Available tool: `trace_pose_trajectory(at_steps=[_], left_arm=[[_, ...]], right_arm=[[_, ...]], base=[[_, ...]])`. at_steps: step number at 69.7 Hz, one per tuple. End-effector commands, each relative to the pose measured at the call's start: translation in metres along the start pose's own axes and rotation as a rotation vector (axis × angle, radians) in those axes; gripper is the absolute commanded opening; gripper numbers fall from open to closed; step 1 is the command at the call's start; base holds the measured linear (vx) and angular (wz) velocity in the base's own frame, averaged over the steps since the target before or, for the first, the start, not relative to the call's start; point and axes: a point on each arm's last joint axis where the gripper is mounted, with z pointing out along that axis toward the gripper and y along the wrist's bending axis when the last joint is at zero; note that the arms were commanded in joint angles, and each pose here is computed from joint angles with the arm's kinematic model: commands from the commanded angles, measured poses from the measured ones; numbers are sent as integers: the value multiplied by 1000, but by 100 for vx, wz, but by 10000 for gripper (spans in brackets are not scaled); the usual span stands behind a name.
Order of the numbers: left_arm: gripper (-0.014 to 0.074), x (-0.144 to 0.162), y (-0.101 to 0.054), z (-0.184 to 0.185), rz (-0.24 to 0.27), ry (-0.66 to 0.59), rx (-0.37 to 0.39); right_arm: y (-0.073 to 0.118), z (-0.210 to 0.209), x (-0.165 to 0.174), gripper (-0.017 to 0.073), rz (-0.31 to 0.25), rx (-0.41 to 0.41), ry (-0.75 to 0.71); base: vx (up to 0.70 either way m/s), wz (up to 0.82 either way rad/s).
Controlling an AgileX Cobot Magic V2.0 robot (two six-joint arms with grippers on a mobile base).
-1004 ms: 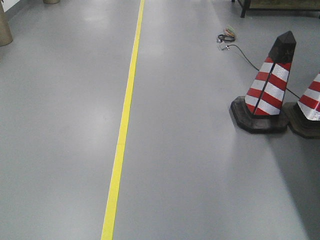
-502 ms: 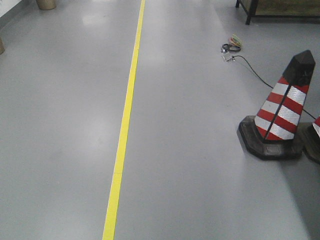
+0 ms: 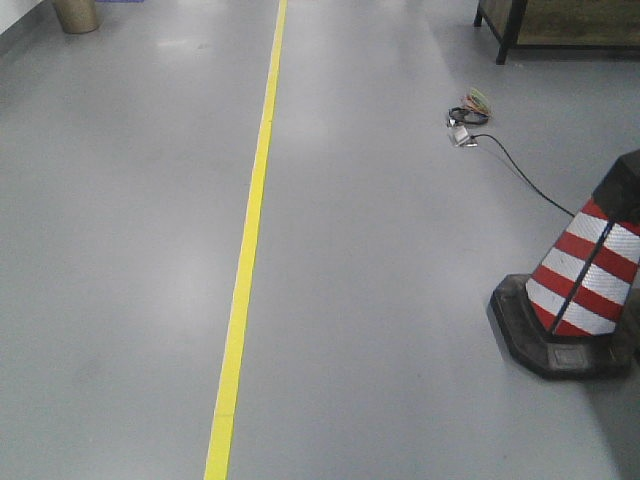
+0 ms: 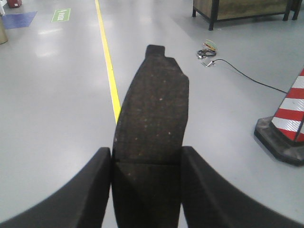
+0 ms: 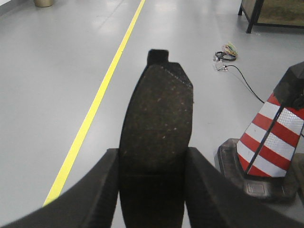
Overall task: Move and align brake pads A on conveyor
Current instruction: 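Drive forward along the yellow floor line carrying both pads, then turn past the striped cones and approach the black conveyor belt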
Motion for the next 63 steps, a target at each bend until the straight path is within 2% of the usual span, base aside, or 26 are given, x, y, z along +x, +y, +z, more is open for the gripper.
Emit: trace_pose_trajectory(at_steps=[1,36,63], left_arm=[[115,-18,2,-3,-23,-117,-16],[115,-18,2,-3,-23,-117,-16],[115,-18,2,-3,-23,-117,-16]], right_arm=[[-1,-4,-18,22,-15,9,-120],[-1,-4,-18,22,-15,9,-120],[-1,-4,-18,22,-15,9,-120]], base=[[44,-3],[42,-9],[32,-49]])
